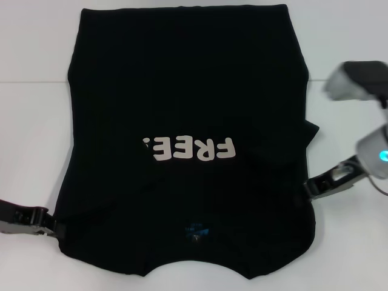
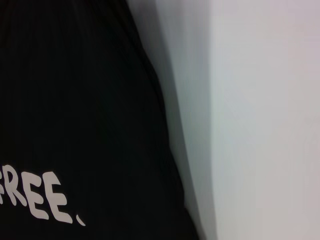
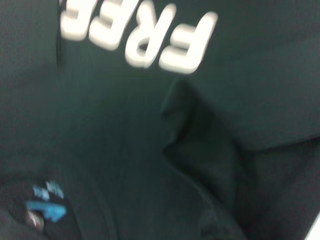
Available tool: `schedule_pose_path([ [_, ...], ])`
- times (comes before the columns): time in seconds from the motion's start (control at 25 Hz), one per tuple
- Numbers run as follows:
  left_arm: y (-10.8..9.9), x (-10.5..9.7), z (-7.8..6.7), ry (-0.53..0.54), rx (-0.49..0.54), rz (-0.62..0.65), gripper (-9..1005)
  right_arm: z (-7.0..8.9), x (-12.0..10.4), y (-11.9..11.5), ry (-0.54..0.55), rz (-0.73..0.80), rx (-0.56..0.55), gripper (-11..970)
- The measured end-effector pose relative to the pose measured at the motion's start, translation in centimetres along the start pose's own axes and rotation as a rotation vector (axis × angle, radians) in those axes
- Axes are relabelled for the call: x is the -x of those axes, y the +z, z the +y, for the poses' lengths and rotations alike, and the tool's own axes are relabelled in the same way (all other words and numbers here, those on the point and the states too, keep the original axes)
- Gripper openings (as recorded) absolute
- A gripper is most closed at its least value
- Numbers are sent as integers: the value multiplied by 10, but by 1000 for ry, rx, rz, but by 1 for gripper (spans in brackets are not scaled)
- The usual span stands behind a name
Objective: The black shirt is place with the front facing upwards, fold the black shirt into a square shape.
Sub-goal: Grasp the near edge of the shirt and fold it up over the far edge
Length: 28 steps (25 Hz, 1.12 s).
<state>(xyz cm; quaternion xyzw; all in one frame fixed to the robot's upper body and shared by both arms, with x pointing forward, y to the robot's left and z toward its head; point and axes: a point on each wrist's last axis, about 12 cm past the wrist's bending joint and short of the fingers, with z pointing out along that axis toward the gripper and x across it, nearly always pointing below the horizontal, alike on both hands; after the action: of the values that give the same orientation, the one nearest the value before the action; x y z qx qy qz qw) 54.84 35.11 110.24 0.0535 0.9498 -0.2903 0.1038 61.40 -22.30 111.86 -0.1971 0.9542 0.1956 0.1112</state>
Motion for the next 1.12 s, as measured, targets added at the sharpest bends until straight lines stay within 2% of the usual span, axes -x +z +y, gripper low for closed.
schedule_pose_path([
  [0.2,1,-1,0,-1,-4,3,34,-30,-29,-9,159,-134,130,41],
  [0.56,1,-2,-3,-7,-33,10,34,-73,-91,-13,396,-310,254,42],
  [0.76,2,-5,-2,-31,-59,8,34,-79,-118,-10,427,-378,324,42],
  [1.12,1,-10,2,-59,-89,-15,34,-72,-140,-2,314,-501,394,42],
])
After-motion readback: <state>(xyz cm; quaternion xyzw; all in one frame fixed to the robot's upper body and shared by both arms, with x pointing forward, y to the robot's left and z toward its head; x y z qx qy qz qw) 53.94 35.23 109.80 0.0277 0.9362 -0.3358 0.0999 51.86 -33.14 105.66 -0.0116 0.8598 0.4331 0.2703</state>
